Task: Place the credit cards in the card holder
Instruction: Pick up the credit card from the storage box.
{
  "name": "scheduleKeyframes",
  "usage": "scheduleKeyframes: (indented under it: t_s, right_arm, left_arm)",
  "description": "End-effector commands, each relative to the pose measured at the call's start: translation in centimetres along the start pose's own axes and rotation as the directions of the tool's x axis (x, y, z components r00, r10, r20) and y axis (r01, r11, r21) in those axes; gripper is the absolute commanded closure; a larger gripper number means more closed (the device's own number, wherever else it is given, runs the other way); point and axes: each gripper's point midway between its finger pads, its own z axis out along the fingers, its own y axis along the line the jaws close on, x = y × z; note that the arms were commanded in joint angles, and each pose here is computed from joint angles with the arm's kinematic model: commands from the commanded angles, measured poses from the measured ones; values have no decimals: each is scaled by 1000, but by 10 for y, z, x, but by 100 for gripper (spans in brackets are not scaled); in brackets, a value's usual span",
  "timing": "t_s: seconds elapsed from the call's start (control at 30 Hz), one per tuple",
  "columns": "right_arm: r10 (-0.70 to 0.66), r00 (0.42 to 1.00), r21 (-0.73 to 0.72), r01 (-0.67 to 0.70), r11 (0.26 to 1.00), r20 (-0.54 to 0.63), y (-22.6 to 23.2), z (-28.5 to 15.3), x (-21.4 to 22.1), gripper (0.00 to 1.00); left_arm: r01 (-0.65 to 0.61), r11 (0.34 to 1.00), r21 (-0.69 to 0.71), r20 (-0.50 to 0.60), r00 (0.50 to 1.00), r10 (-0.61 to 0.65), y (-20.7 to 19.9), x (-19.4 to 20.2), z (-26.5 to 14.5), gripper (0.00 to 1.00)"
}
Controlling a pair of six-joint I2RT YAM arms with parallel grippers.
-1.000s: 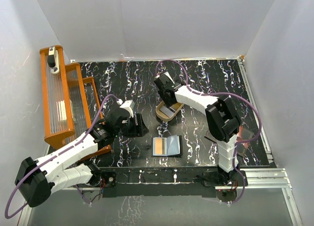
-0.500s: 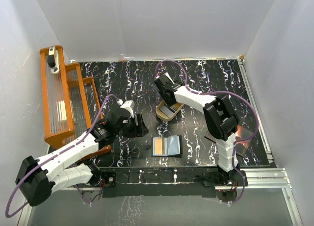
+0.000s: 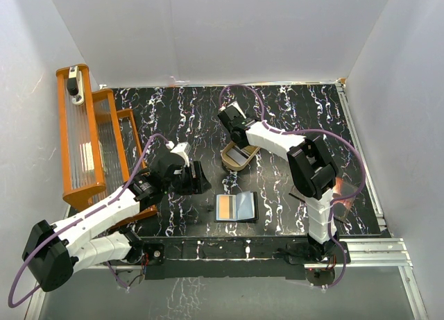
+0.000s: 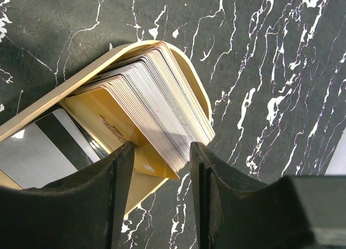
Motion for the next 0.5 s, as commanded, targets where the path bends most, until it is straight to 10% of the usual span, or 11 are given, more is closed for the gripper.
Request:
scheduleKeyframes:
  t_s: [0.0, 0.47]
  right_arm:
    - [49, 997, 47, -53, 998, 67, -17, -5, -19, 58]
    - [67, 995, 28, -69, 997, 76, -17, -11, -25, 71]
  left_arm:
    - [2, 1000, 18, 11, 1000, -2, -3, -2, -3, 36]
    - [0, 1000, 30, 5, 1000, 0, -7, -3, -5, 36]
